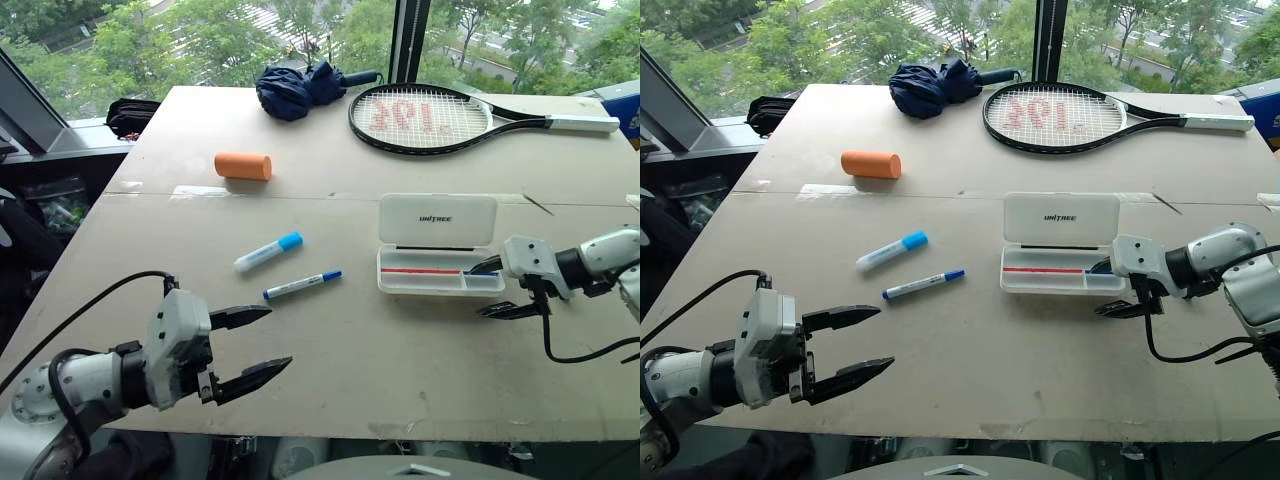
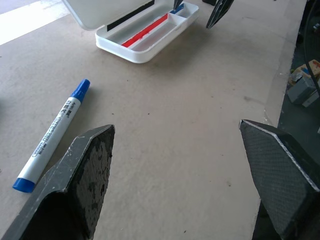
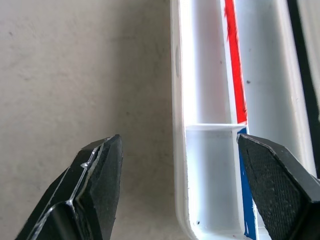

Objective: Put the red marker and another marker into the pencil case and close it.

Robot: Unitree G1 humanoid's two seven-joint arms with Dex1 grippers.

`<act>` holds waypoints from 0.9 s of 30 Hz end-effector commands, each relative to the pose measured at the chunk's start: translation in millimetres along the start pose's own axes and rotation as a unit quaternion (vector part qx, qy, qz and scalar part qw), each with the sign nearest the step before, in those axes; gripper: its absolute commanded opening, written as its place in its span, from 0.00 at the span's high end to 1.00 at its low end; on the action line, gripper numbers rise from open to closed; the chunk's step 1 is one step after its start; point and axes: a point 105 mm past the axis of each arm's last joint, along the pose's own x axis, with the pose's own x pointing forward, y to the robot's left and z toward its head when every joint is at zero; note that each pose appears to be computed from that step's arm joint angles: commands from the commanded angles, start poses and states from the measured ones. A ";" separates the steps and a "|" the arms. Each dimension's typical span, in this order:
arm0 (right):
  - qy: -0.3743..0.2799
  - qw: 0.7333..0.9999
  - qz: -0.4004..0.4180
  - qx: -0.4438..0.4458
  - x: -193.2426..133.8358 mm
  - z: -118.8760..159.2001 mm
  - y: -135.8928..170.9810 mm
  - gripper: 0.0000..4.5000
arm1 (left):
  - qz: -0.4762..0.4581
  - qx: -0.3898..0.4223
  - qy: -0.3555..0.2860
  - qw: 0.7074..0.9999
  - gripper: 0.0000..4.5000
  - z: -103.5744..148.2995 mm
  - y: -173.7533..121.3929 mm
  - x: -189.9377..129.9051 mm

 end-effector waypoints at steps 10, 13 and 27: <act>-0.188 0.967 -0.173 0.021 -35.6 79.9 82.0 0.25 | 0.008 0.057 0.110 0.992 0.10 -21.1 84.6 59.4; -0.180 0.964 -0.194 0.034 -37.9 80.5 92.5 0.25 | -0.010 0.069 0.139 0.988 0.10 -31.8 90.3 69.5; -0.144 0.948 -0.269 0.093 -43.2 64.8 116.8 0.24 | -0.121 0.073 0.076 0.987 1.00 2.0 72.9 90.4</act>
